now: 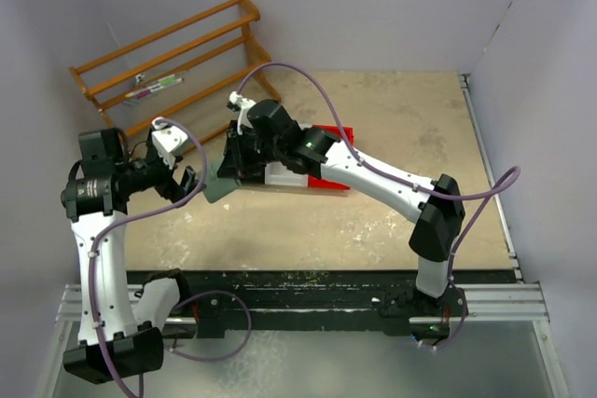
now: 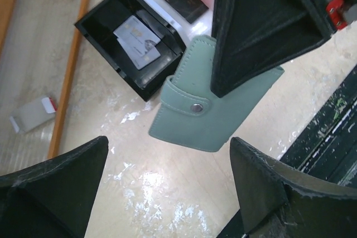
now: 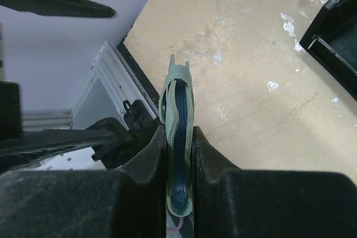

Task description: Take the credit cards out of the card holder

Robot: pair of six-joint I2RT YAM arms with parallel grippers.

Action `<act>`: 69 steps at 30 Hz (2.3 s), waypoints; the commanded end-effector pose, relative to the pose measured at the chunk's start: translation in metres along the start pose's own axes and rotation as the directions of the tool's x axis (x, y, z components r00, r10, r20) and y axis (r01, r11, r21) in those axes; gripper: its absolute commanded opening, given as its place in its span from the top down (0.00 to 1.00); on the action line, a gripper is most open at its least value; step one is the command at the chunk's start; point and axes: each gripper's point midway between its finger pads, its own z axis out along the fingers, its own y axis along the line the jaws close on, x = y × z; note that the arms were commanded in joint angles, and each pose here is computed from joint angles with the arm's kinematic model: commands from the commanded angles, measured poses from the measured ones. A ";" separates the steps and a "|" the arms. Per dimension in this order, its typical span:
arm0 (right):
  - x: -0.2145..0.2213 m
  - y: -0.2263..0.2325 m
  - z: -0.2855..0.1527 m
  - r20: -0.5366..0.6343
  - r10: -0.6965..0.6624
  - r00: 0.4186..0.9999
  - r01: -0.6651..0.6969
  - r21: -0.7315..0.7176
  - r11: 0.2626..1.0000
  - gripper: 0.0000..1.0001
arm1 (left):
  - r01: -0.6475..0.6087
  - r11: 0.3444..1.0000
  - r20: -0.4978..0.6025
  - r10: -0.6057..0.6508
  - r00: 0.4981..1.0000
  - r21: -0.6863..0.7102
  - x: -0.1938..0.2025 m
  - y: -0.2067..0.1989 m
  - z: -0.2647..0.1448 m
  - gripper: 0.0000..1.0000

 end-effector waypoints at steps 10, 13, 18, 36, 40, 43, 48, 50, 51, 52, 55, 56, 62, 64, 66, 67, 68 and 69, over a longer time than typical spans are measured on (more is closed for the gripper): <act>-0.032 0.020 -0.009 0.089 0.036 0.995 -0.033 -0.036 0.999 1.00 | -0.036 0.999 -0.088 0.037 0.995 0.015 0.016 0.002 0.043 0.16; -0.030 0.021 -0.008 0.082 0.031 0.996 -0.028 -0.042 0.999 1.00 | -0.031 0.999 -0.082 0.032 0.996 0.014 0.017 0.003 0.045 0.22; -0.029 0.021 -0.006 0.077 0.025 0.997 -0.021 -0.050 0.999 1.00 | -0.028 1.000 -0.069 0.028 0.997 -0.009 0.016 0.006 0.046 0.36; -0.018 0.037 0.005 0.048 0.027 0.998 -0.023 -0.077 0.997 1.00 | 0.022 0.998 -0.100 -0.017 0.995 0.052 0.033 -0.013 0.047 0.40; -0.016 0.037 0.006 0.045 0.029 0.999 -0.025 -0.073 0.997 1.00 | 0.012 0.999 -0.102 -0.008 0.995 0.040 0.035 -0.012 0.045 0.41; -0.015 0.034 0.004 0.044 0.039 0.998 -0.036 -0.059 0.998 1.00 | 0.006 0.999 -0.098 -0.003 0.995 0.037 0.034 -0.012 0.044 0.41; -0.019 0.040 0.000 0.051 0.039 0.998 -0.035 -0.072 0.997 1.00 | 0.004 1.000 -0.090 -0.002 0.996 0.014 0.033 -0.007 0.046 0.41; -0.024 0.042 0.001 0.063 0.039 0.997 -0.034 -0.076 0.997 1.00 | 0.005 1.000 -0.075 -0.005 0.997 0.006 0.029 -0.005 0.047 0.43; -0.025 0.043 0.001 0.067 0.038 0.997 -0.033 -0.081 0.996 1.00 | 0.007 1.000 -0.069 -0.007 0.998 0.003 0.028 -0.005 0.048 0.45; -0.026 0.043 0.001 0.068 0.043 0.997 -0.038 -0.082 0.996 1.00 | 0.010 1.000 -0.063 -0.010 0.998 0.003 0.027 -0.004 0.048 0.46; -0.029 0.044 0.001 0.075 0.058 0.996 -0.053 -0.077 0.996 1.00 | 0.018 1.000 -0.071 -0.018 0.997 0.002 0.029 -0.005 0.050 0.50; -0.030 0.044 0.001 0.081 0.061 0.995 -0.055 -0.077 0.996 1.00 | 0.016 1.000 -0.073 -0.016 0.997 -0.002 0.030 -0.005 0.050 0.52; -0.040 0.050 0.003 0.099 0.061 0.993 -0.052 -0.091 0.994 1.00 | 0.005 0.997 -0.087 -0.011 0.996 -0.074 0.033 0.009 0.052 0.62; -0.039 0.052 0.005 0.097 0.060 0.993 -0.051 -0.097 0.994 1.00 | 0.010 0.992 -0.089 -0.021 0.996 -0.126 0.031 0.020 0.051 0.72; -0.036 0.050 0.007 0.087 0.063 0.994 -0.055 -0.093 0.994 1.00 | 0.013 0.987 -0.084 -0.027 0.996 -0.163 0.027 0.027 0.050 0.79; -0.034 0.049 0.007 0.084 0.062 0.994 -0.055 -0.090 0.994 1.00 | 0.014 0.984 -0.078 -0.028 0.997 -0.180 0.025 0.030 0.049 0.80; -0.034 0.049 0.007 0.085 0.063 0.994 -0.055 -0.089 0.995 1.00 | 0.017 0.982 -0.068 -0.031 0.997 -0.189 0.022 0.032 0.048 0.82; -0.032 0.048 0.008 0.082 0.063 0.995 -0.056 -0.087 0.995 1.00 | 0.020 0.981 -0.055 -0.031 0.998 -0.190 0.018 0.031 0.047 0.82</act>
